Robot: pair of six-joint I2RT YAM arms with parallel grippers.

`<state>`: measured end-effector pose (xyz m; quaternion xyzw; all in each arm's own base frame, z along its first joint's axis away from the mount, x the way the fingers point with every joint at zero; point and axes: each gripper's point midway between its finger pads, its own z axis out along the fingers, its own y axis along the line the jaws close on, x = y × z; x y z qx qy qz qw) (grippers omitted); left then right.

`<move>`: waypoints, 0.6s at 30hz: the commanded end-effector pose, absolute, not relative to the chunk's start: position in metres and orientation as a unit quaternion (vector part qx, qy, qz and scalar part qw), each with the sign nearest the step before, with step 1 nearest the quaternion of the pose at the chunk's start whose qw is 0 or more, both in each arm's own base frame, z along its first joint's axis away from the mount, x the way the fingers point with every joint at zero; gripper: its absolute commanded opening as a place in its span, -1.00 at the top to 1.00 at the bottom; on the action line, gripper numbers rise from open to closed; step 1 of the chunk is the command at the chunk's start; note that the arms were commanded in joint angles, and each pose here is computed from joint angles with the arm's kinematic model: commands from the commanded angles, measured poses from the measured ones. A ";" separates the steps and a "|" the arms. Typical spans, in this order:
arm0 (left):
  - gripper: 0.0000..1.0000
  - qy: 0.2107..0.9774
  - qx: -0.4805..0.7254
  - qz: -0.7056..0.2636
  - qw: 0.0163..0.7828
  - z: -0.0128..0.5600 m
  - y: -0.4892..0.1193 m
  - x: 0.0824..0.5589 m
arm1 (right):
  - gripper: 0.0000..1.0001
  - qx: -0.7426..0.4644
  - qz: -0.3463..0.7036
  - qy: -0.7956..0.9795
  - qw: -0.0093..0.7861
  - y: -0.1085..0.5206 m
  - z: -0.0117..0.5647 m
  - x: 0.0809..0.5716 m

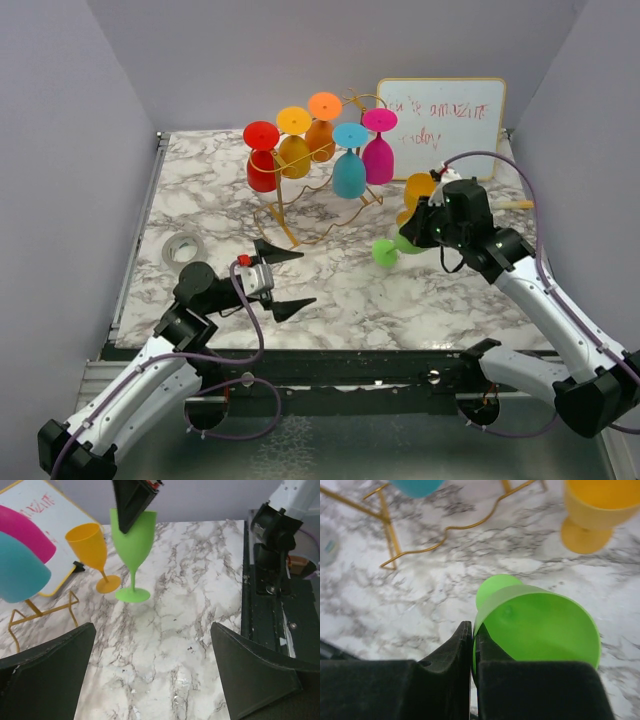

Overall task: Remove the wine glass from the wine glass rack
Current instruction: Place the wine glass at the center of the board.

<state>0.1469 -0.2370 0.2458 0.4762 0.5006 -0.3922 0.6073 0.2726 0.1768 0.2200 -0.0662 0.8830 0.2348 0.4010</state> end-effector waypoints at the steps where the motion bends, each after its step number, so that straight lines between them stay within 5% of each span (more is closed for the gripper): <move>1: -0.98 0.526 0.415 -0.366 0.646 0.256 -0.225 0.166 | 0.99 0.049 0.075 0.900 0.426 0.109 0.203 0.280; 18: -0.98 0.568 0.299 -0.265 0.719 0.268 -0.176 0.195 | 0.99 0.156 -0.092 0.850 0.495 0.040 0.217 0.324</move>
